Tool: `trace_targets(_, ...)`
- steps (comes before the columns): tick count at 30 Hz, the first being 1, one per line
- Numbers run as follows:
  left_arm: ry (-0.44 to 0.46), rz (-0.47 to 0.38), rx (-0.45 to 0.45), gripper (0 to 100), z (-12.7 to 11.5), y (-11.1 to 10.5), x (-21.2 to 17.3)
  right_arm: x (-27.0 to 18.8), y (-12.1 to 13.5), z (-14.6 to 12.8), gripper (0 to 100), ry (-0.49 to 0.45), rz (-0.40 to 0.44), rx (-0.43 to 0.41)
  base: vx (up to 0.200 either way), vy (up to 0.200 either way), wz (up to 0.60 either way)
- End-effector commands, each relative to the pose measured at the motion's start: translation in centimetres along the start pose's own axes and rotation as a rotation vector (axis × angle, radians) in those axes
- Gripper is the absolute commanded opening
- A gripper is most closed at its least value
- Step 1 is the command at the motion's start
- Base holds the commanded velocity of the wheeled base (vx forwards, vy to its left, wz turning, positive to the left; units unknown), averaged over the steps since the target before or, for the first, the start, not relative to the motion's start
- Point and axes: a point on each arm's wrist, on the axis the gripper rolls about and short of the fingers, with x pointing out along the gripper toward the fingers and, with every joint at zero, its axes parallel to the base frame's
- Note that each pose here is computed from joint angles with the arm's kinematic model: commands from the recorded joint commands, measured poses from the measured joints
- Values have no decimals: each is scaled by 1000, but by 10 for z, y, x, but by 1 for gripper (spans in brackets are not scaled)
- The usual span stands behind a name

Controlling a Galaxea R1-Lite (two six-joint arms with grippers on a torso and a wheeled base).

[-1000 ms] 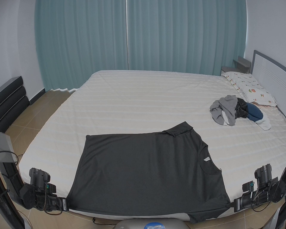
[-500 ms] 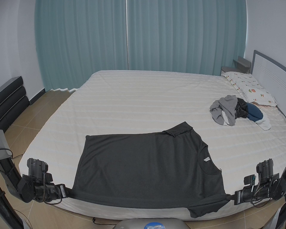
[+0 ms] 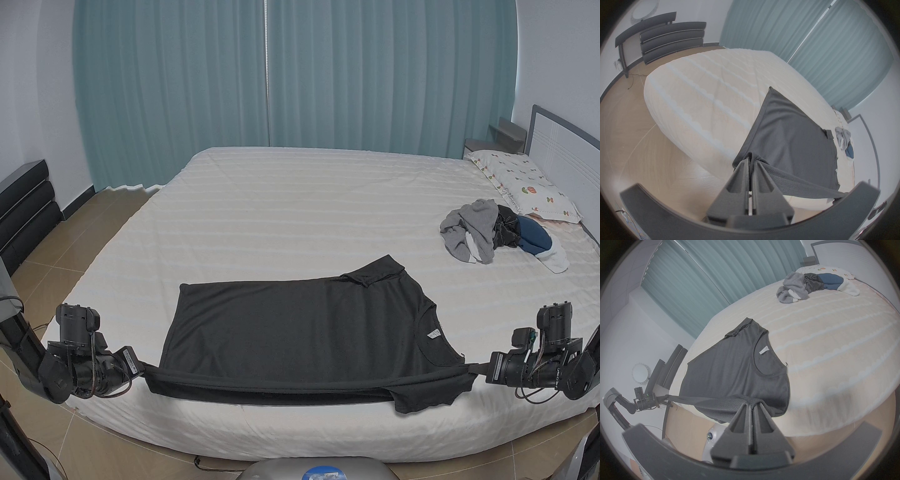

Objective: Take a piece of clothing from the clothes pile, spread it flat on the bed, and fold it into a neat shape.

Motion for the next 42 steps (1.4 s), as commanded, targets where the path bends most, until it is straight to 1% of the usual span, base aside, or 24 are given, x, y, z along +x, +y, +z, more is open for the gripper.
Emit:
trace_targets(1,-16,-13,-3,0,5,-3,2,7,0,6,0,-7,5,-3,0,0,0)
trace_targets(6,-25,-19,-3,0,7,-5,2,11,2,15,0,-28,14,11,0,0,0)
trace_targets(9,-27,-23,0,0,8,-6,2,15,1,14,0,-16,11,16,0,0,0)
trace_targets(12,-39,-31,-1,0,12,-8,2,19,2,18,0,-25,18,13,0,0,0)
trace_targets(18,-66,-48,1,0,13,-11,-10,6,12,21,0,-62,47,14,0,0,0)
trace_targets(23,-44,-40,-2,0,6,-7,-13,-6,17,17,0,-75,59,2,0,0,0)
trace_targets(25,-29,-50,-2,0,4,-6,-14,-10,18,14,0,-76,61,1,0,0,0)
trace_targets(28,-15,-65,-2,0,0,-5,-18,-16,18,7,0,-66,61,-1,0,0,0)
trace_targets(32,-14,-64,-1,0,-2,-4,-23,-18,16,2,0,-50,53,4,0,0,0)
trace_targets(36,-2,-60,-1,0,0,-5,-25,-15,17,4,0,-53,56,4,0,0,0)
trace_targets(39,-5,-69,-1,0,7,-9,-21,-8,17,11,0,-60,59,3,0,0,0)
trace_targets(42,17,-72,-6,0,11,-11,-13,0,16,16,0,-57,56,4,0,0,0)
